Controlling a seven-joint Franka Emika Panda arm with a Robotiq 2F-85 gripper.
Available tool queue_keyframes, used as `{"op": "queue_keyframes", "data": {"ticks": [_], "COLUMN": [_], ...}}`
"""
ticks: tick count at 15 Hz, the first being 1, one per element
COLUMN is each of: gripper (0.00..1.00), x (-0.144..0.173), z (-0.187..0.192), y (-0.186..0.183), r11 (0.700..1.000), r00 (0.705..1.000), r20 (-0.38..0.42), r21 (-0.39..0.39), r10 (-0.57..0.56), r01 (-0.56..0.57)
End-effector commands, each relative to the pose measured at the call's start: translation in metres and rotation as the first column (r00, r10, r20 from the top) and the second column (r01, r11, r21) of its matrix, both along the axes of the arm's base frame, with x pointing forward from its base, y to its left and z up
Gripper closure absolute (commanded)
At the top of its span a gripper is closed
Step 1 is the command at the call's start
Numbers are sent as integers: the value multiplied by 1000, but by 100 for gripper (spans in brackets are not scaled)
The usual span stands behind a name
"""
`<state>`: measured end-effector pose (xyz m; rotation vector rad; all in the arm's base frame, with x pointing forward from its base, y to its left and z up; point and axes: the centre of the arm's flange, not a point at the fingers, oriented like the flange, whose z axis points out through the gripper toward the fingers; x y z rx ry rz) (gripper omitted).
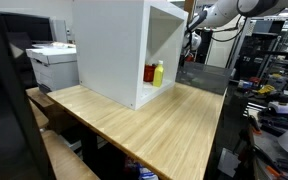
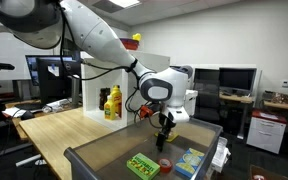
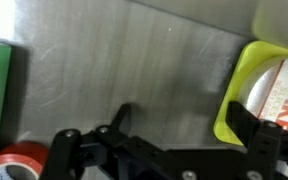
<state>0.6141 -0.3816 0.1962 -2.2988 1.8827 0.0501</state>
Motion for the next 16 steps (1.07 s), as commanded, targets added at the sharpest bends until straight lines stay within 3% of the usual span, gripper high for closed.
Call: {"op": "queue_keyframes", "data": {"ticks": [1, 16], "gripper": [0, 0], "x": [4, 9], "z": [8, 37], "y": [11, 11], "r11": [1000, 999], "r00": [1000, 998], "r20": [13, 69], "r21": [11, 53], "r10": [17, 8], "r01": [-17, -12]}}
